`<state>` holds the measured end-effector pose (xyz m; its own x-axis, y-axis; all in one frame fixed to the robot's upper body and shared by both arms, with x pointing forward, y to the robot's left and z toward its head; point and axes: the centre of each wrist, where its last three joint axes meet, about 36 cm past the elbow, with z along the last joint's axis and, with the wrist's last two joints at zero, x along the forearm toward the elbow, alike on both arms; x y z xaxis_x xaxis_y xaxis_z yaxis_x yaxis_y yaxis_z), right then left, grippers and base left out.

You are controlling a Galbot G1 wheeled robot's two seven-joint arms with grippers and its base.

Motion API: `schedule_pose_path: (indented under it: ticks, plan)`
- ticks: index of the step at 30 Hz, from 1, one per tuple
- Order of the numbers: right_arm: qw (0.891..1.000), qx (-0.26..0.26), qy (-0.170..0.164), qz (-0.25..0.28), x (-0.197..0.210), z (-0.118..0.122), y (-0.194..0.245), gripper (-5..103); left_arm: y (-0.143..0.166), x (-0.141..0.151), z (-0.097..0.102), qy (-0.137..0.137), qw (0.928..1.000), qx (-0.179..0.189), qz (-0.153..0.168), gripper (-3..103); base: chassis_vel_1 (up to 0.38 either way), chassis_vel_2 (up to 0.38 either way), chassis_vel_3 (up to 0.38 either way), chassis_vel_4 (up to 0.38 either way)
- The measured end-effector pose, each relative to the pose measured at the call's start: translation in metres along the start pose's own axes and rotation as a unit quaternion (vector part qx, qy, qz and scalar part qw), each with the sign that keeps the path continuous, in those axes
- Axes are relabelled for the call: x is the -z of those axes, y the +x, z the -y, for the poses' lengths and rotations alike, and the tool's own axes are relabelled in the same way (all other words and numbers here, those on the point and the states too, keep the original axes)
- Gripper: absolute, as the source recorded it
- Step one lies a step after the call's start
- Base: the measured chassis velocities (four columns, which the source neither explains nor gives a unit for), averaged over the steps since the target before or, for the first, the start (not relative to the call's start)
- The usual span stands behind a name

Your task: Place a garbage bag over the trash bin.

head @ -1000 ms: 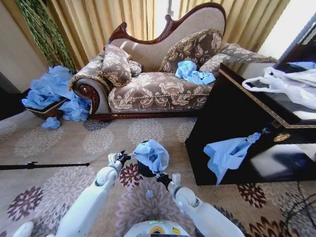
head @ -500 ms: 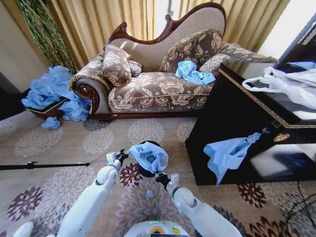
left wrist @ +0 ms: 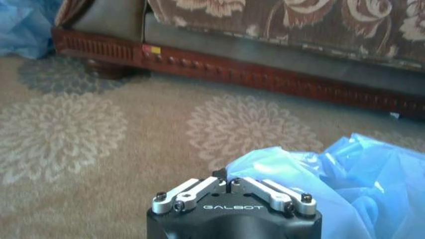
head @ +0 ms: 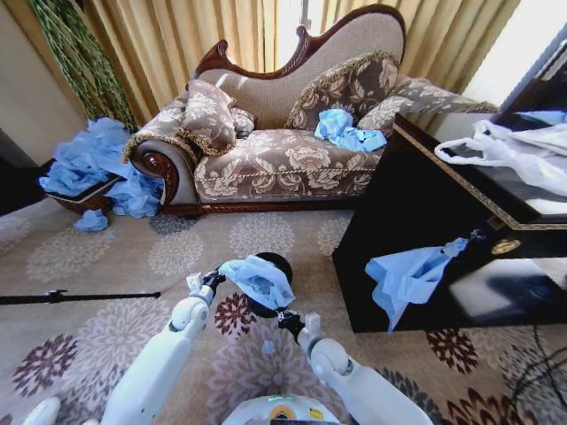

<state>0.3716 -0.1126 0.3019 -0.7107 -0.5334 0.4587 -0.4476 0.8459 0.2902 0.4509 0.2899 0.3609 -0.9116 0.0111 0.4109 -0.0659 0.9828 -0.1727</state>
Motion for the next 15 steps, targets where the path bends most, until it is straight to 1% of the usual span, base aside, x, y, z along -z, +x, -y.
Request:
schedule_pose_path:
  ticks: [2,4,6,8,10,15]
  plan:
    - [1.000,-0.008,-0.001,-0.003,-0.002,0.006,-0.007,0,-0.009,-0.012,0.003,0.002,0.9999,-0.007,-0.012,0,0.000,0.000,0.000,0.000]
    - [1.000,-0.010,-0.001,-0.003,-0.002,0.008,-0.009,0,-0.011,-0.015,0.004,0.003,0.9998,-0.010,-0.015,0,0.000,0.000,0.000,0.000]
    - [1.000,-0.018,-0.001,-0.004,-0.002,0.014,-0.015,0,-0.020,-0.027,0.007,0.005,0.9995,-0.019,-0.027,0,0.000,0.000,0.000,0.000]
    - [1.000,-0.020,-0.001,-0.004,-0.003,0.017,-0.017,0,-0.024,-0.033,0.009,0.004,0.9993,-0.023,-0.031,0,0.000,0.000,0.000,0.000]
    - [1.000,-0.024,0.000,-0.004,-0.002,0.021,-0.019,0,-0.032,-0.045,0.013,0.002,0.9988,-0.028,-0.041,0,0.000,0.000,0.000,0.000]
    - [0.999,-0.032,0.002,-0.006,-0.003,0.030,-0.023,0,-0.044,-0.055,0.016,-0.001,0.9985,-0.027,-0.047,0,0.000,0.000,0.000,0.000]
